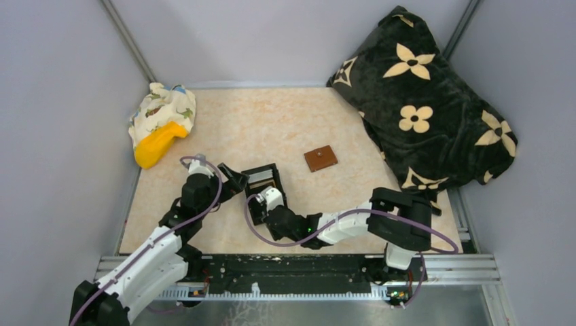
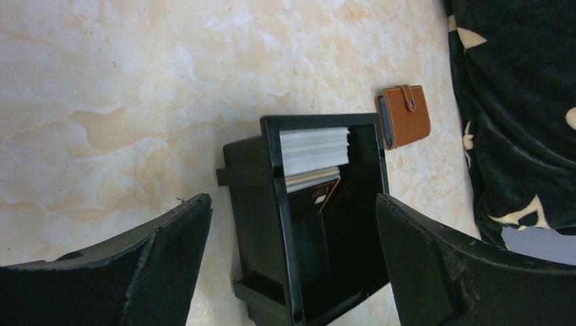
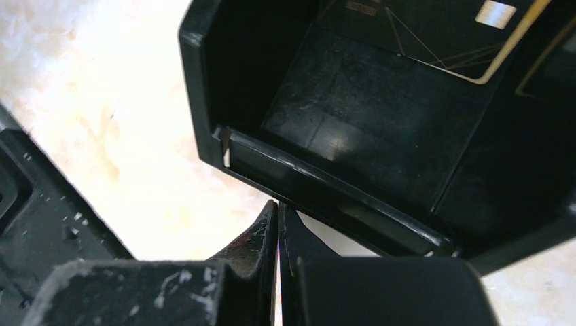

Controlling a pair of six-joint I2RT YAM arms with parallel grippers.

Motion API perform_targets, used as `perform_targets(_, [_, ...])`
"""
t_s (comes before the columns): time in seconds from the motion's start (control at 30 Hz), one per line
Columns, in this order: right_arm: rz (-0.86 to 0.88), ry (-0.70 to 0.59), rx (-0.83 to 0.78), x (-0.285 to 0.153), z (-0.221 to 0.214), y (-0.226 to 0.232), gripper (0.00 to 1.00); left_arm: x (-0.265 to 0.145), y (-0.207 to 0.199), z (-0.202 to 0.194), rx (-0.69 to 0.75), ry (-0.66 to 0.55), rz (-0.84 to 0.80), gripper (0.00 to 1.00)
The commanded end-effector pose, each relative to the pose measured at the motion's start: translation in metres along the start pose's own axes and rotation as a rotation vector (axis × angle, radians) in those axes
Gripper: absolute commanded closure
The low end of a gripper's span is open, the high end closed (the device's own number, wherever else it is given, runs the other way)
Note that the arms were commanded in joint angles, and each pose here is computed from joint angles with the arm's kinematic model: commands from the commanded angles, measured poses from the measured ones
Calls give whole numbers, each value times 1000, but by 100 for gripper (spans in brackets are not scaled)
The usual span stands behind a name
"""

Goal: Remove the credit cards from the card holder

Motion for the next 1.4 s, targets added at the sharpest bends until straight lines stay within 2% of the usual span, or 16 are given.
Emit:
perform_targets(0.0, [-12,-74,30,9,31,-14,100,-6,5,6,1,-28,24,5])
perform_targets(0.43, [-34,-65,16,55,53,-38,100,-32,-9,30,8,-90,7,4])
perform_targets(0.9, [-114,-58,11,91,84,-85,100,-42,-6,29,19,-75,19,2])
perform_targets(1.17, [-71,-70,27,72,90,-86,100,-47,-11,35,27,-82,12,1])
perform_targets(1.37, [-56,-133,85,17,85,-84,100,-40,-10,28,26,-68,0,1])
Point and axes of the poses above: each gripper's point midway between its finger pads, its own x axis out along the fingers, its own y axis along the line the jaws close on, z = x × y, the point moved 1 cm from there along -x, back along the fingers, and after that the axes turned 2 degrees about -x, right-handed, at the moved point
